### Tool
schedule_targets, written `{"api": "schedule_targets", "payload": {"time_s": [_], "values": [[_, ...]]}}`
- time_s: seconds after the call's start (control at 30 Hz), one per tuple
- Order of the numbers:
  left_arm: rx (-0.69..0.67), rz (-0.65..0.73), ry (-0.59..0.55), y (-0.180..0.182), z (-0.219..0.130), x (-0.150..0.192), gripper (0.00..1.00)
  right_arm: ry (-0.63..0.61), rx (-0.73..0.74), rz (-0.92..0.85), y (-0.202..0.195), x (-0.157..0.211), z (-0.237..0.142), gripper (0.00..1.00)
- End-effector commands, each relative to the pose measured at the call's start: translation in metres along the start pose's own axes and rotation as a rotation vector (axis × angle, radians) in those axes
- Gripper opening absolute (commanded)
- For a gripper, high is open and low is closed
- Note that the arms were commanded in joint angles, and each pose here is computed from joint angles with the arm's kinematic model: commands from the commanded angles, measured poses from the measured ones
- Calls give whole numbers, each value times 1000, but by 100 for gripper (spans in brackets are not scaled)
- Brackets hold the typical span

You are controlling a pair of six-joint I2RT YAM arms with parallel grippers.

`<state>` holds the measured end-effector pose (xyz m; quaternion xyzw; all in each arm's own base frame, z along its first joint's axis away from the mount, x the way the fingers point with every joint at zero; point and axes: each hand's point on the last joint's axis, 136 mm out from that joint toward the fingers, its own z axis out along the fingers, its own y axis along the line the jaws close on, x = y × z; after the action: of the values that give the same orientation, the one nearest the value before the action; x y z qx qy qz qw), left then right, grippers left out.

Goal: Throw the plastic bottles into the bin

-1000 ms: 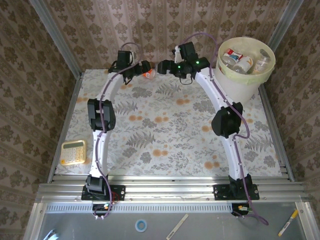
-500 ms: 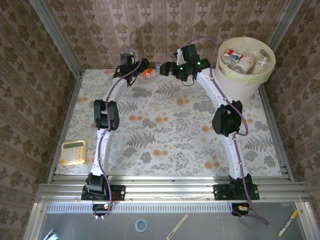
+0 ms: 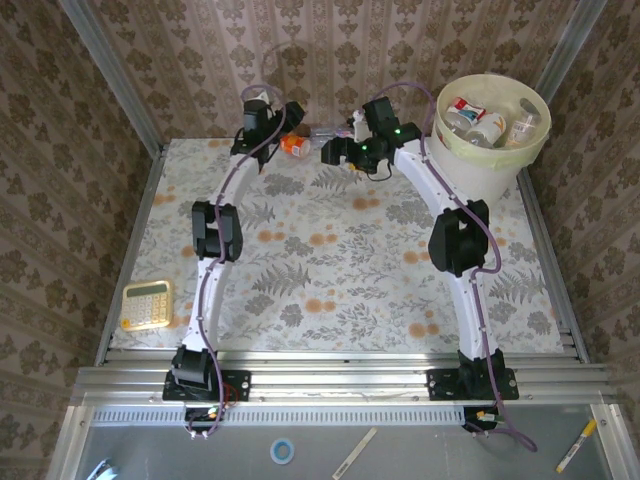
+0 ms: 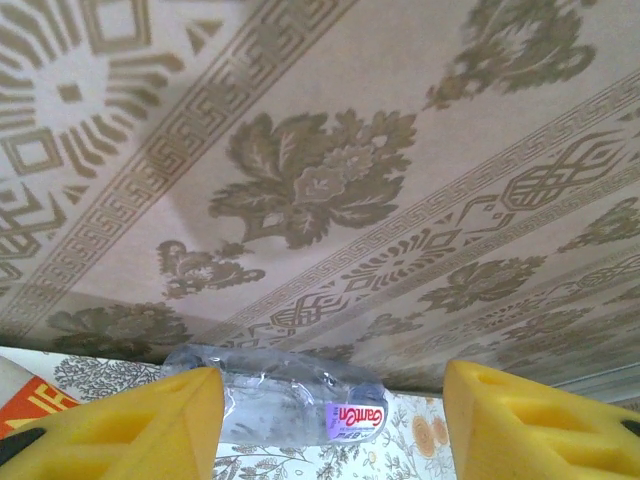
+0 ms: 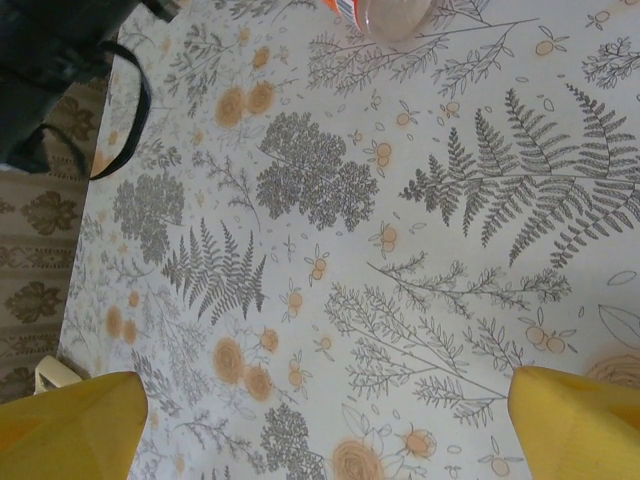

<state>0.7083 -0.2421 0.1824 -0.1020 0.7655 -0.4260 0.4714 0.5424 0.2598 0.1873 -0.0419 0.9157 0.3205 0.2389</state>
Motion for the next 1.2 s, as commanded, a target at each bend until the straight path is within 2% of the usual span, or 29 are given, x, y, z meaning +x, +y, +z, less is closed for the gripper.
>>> {"api": "schedule_targets", "payload": {"time_s": [0.0,0.4,0.67,0.77,0.87,1.0,1.07,1.17], "values": [[8,-21,11,12,8,10,58,-5,-34,-33,17,0,-25,94],[-21,-37,28,35,12,20,56,-2,-27,-32,18,7,-32,94],[-98,-75,106,61,9,43,54,-3,-23,-26,16,9,-32,94],[-150,-103,142,74,-2,50,53,1,-21,-28,17,10,-34,94],[-164,-92,154,71,-28,45,52,4,-20,-30,19,12,-38,94],[-99,-11,162,19,-85,35,52,4,-10,-37,19,17,-44,94],[-107,39,171,-3,-118,38,59,5,-1,-42,18,19,-47,94],[-182,40,174,-11,-159,46,69,5,9,-49,17,22,-49,94]]}}
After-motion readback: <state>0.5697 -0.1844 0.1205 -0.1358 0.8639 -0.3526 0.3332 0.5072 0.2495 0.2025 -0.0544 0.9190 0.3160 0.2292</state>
